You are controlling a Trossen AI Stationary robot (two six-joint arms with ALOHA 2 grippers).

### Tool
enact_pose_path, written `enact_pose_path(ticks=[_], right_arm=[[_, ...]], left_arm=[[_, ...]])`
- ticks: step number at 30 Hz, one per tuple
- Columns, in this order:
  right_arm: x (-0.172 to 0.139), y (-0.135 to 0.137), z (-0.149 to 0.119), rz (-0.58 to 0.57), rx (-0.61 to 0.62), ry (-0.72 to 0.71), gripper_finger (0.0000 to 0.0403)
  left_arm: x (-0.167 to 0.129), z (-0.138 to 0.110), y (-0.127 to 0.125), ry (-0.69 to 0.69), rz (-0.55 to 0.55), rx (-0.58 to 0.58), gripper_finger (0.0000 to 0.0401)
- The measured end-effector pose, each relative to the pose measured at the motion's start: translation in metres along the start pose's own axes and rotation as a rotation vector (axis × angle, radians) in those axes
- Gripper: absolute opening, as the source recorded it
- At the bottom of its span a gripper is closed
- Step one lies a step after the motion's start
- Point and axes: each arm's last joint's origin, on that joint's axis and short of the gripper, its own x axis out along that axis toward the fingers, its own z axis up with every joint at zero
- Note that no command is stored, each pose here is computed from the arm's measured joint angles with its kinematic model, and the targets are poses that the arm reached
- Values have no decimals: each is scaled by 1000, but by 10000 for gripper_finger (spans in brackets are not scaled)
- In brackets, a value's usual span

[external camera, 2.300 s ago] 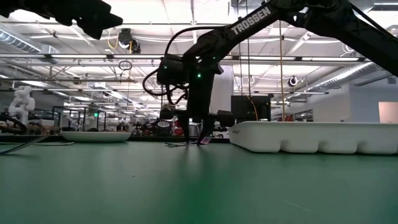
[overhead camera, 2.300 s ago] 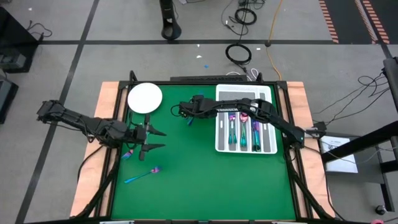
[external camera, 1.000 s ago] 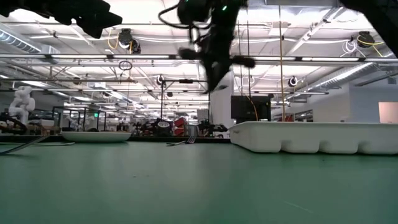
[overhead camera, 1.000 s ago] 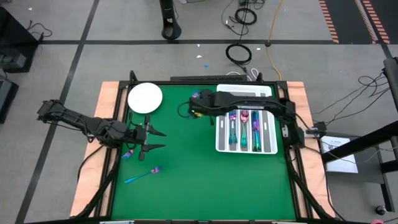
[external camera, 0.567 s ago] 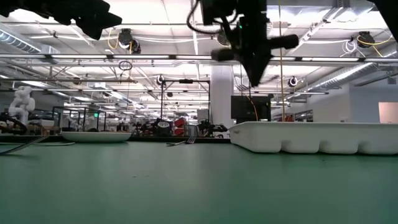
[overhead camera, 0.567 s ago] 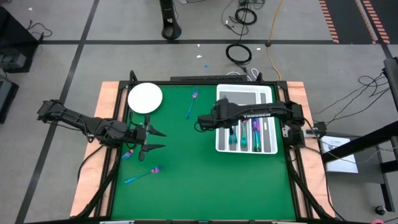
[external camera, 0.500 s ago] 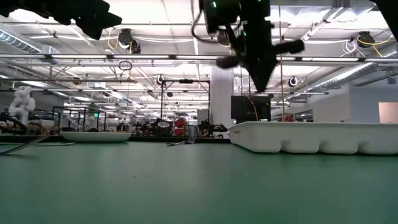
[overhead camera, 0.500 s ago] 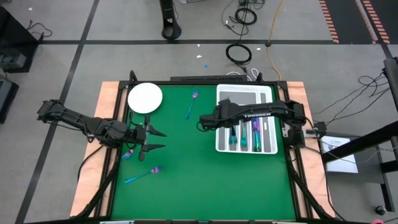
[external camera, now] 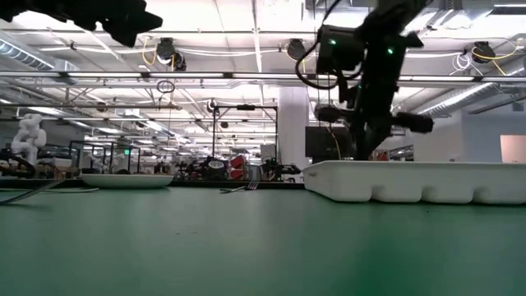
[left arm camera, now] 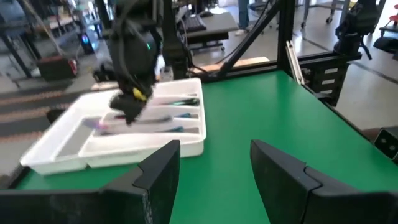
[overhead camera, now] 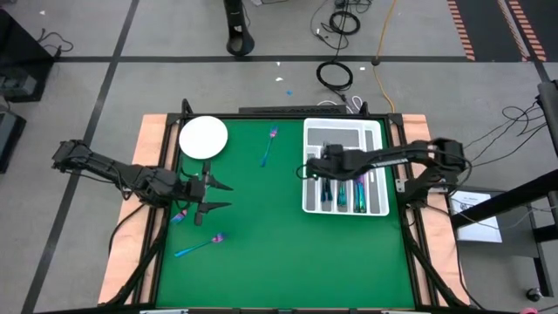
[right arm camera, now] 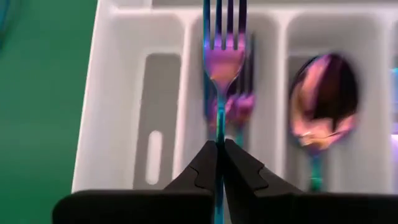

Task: Sort silverware
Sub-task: Put the blue fork into the white cutlery tray

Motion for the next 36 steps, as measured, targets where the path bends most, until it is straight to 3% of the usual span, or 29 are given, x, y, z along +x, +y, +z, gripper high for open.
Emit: enact_pose_path(ticks=[4, 21, 36], right_arm=[[11, -4, -10, 94, 21, -8, 4], [16, -11, -14, 57, -3, 37, 7], [16, -16, -16, 19, -41, 80, 64]], left_arm=[[0, 3, 0, -27, 4, 52, 198], [0, 5, 1, -47, 7, 79, 198], [0, 5, 1, -47, 7, 77, 198]])
